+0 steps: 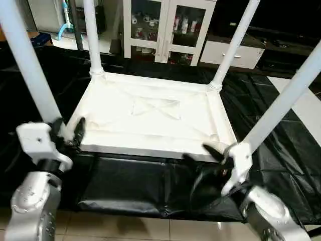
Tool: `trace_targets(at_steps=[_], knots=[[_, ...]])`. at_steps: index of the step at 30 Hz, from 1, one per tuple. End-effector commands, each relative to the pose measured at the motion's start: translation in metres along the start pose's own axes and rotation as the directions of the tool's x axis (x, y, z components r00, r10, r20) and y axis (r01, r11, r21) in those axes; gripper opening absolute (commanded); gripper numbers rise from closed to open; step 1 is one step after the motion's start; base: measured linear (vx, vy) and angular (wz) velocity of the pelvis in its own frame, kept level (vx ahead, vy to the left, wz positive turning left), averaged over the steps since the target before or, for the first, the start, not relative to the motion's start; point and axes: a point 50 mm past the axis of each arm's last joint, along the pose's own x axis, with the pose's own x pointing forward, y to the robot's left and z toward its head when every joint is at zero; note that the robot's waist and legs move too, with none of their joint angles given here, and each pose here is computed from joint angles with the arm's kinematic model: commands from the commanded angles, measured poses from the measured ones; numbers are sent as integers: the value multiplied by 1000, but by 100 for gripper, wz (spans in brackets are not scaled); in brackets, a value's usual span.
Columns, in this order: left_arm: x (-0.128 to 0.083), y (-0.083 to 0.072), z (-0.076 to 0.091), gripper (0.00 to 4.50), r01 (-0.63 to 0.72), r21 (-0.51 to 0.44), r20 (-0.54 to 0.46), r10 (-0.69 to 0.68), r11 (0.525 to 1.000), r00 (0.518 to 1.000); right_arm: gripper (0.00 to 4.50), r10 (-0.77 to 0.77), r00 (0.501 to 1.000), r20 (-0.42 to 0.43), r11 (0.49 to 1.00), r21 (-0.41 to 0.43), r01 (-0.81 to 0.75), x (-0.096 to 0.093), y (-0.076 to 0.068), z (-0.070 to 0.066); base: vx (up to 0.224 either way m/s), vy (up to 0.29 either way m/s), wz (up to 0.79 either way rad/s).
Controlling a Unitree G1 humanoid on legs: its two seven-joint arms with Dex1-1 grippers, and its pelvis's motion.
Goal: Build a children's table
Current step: Rotate leg to tighten
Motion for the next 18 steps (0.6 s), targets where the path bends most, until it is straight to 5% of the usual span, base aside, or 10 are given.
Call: trace_targets(at_steps=[1, 13, 18], knots=[[-1, 0, 4, 341, 15, -15, 19, -15, 1000, 1000, 373, 42, 999, 16, 999, 2, -42, -4, 2, 7, 0, 0, 0], [-19, -10, 11, 430, 81, -106, 78, -73, 991, 994, 373, 106, 994, -1, 994, -9, -106, -14, 3, 7, 0, 0, 0], [-8, 7, 14, 442, -30, -10, 68, 31, 999, 997, 373, 104, 994, 26, 995, 3, -105, -6, 4, 8, 0, 0, 0]])
